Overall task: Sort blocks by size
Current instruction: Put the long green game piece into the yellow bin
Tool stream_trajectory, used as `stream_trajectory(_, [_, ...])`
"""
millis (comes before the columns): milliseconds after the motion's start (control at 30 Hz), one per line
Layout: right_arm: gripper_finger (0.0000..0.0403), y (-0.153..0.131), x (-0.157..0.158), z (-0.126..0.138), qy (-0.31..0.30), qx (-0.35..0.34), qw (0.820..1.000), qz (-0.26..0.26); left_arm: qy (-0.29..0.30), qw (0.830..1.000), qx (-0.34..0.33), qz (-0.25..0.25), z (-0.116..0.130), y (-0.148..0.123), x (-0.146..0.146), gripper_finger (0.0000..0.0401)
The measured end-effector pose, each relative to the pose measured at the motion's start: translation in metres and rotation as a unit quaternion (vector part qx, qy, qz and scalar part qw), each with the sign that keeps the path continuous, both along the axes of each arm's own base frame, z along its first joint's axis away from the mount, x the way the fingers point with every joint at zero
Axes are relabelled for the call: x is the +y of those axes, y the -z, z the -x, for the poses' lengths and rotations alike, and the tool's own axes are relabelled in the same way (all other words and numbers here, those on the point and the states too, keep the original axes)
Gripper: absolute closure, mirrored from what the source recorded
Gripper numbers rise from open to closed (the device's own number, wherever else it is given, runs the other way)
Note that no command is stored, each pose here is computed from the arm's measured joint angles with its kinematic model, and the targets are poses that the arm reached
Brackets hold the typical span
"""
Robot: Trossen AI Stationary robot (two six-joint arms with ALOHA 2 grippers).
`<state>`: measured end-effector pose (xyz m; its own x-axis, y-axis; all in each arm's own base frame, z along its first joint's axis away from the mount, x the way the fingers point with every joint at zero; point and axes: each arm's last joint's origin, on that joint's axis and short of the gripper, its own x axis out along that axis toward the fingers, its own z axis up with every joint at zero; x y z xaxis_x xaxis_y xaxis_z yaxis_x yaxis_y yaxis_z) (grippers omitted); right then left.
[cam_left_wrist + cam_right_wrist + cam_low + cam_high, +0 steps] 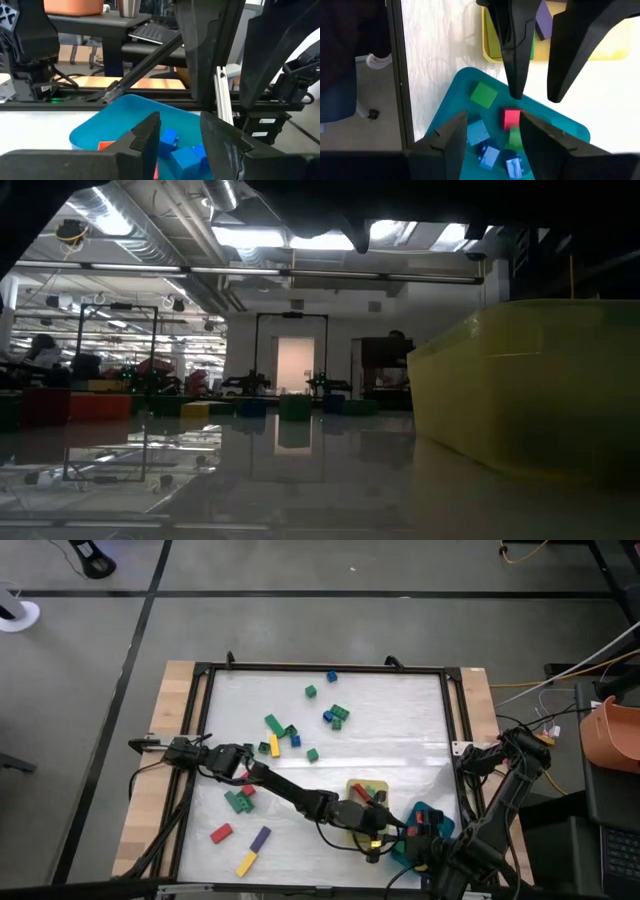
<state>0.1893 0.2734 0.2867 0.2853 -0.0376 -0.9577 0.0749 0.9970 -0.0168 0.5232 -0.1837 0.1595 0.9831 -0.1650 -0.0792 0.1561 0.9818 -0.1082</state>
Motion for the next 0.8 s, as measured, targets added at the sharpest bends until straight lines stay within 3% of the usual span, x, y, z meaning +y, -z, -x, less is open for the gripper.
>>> stream_trajectory(167, [0.0221, 0.0, -0.001, 0.0, 0.001, -0.009, 1.0, 0.008, -0.002, 1.0, 0.009, 0.001, 0.001, -0.005, 0.002, 0.0272])
stream_trajectory(333, [0.0221, 0.0, -0.006, 0.0, -0.03, -0.026, 0.997, 0.063, -0.013, 0.994, 0.102, -0.024, 0.009, -0.034, 0.02, 0.0272])
stream_trajectory(467, [0.0221, -0.001, -0.017, -0.001, -0.06, -0.028, 0.988, 0.139, -0.035, 0.975, 0.213, -0.051, 0.026, -0.059, 0.048, 0.0272])
stream_trajectory(633, [0.0221, -0.004, -0.043, -0.013, -0.043, -0.006, 0.975, 0.219, -0.074, 0.952, 0.292, -0.061, 0.048, -0.092, 0.088, 0.0272])
stream_trajectory(800, [0.0221, -0.006, -0.073, -0.04, -0.079, 0.022, 0.962, 0.259, -0.122, 0.921, 0.366, -0.052, 0.068, -0.108, 0.13, 0.0272])
